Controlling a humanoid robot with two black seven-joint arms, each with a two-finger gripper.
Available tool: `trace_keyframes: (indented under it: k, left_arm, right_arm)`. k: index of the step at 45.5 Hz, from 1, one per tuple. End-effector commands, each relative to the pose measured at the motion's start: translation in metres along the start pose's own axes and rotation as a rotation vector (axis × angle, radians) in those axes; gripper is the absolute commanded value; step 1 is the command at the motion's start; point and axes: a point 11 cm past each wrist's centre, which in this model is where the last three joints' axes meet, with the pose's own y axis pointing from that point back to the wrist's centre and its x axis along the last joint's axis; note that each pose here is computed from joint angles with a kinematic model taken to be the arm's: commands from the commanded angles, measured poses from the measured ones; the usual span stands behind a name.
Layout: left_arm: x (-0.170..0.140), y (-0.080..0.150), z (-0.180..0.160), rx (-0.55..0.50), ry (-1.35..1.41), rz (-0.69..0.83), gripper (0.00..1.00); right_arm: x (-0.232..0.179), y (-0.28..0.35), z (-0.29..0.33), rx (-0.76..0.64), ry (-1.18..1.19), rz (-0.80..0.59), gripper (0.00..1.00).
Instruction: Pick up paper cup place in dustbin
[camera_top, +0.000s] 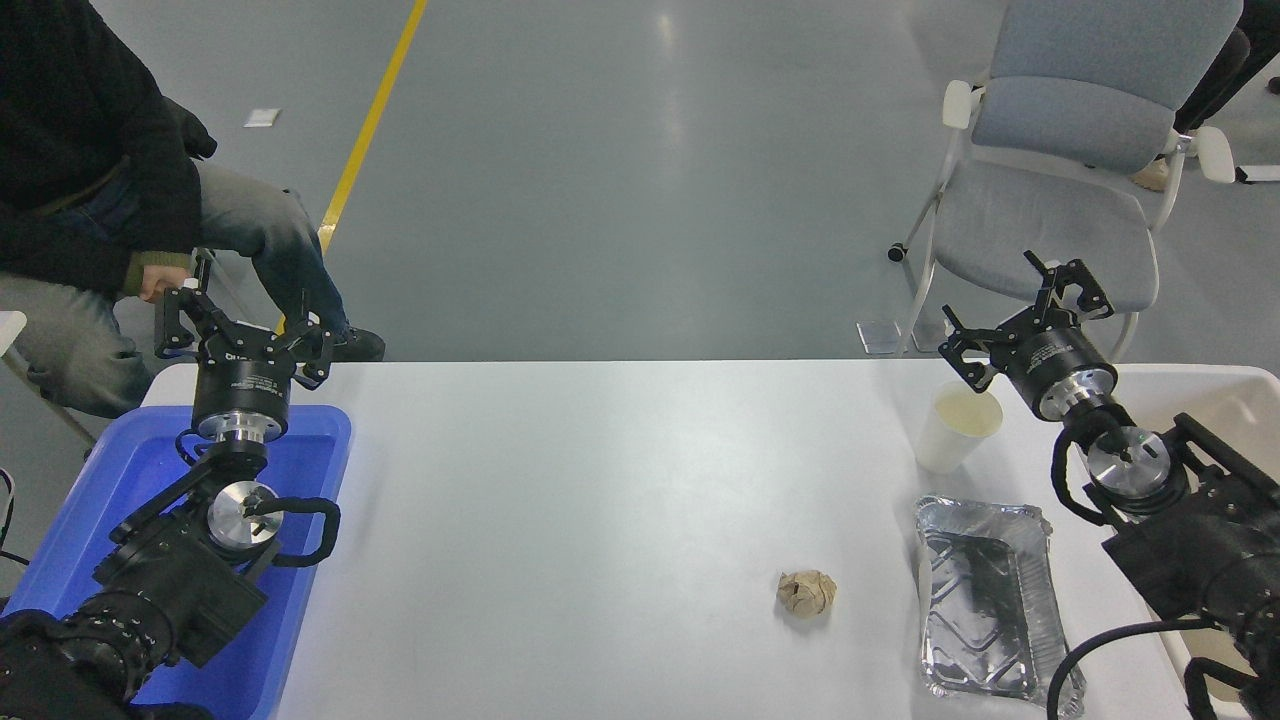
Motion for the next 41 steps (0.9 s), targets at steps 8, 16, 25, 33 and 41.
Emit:
trace_keyframes:
  k: [8,16,25,33,41]
  left_arm:
    - [0.0,0.0,0.0,-0.002,0.002,0.001,0.99]
    - [0.0,0.0,0.0,-0.002,0.002,0.001,0.99]
    - [0.0,0.0,0.0,-0.002,0.002,0.001,0.99]
    - [0.0,0.0,0.0,-0.002,0.002,0.001,0.99]
    - [0.0,0.0,0.0,-0.002,0.002,0.001,0.99]
  right_arm:
    - [-0.001,-0.001,-0.002,0.001,0.005,-0.001,1.0]
    - [-0.01,-0.005,-0.005,-0.004,0.025,-0.021,1.0]
    - [-0.032,-0.012,0.005,-0.068,0.103,-0.078,1.0]
    - [-0.051,-0.004,-0.034,-0.088,0.266,-0.155,1.0]
    - [-0.07,0.003,-0.078,-0.116,0.493,-0.147,1.0]
